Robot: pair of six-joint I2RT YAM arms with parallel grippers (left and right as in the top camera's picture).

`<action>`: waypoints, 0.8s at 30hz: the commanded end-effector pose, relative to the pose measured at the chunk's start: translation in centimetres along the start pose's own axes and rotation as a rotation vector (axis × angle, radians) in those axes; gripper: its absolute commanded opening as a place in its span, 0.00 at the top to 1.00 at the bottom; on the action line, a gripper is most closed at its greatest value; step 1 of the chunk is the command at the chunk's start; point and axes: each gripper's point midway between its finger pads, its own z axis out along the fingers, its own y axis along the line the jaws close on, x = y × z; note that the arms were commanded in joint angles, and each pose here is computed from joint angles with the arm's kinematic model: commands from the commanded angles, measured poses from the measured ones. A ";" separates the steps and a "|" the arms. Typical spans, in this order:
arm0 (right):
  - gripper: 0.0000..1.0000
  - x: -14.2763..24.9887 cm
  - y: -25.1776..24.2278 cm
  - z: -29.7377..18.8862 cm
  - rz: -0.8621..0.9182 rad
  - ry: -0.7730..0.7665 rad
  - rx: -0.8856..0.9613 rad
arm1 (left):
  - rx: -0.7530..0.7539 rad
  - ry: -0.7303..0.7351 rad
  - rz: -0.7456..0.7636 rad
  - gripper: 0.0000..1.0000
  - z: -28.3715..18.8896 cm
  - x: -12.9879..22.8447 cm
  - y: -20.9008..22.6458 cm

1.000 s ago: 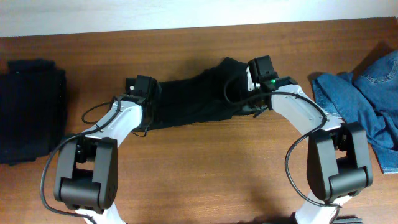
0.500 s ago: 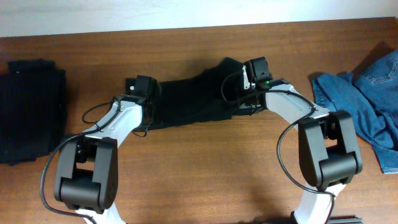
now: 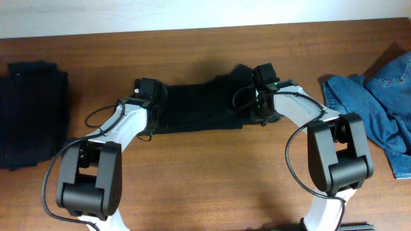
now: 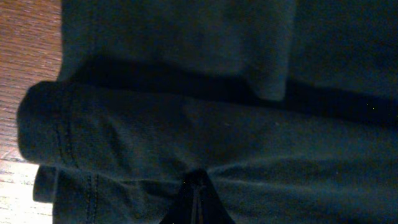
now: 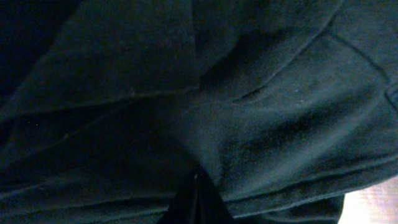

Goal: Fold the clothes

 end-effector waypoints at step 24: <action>0.96 -3.1 0.8 -8.6 0.031 -0.096 -0.141 | 0.124 -0.090 -0.012 0.87 -6.8 -4.8 -2.5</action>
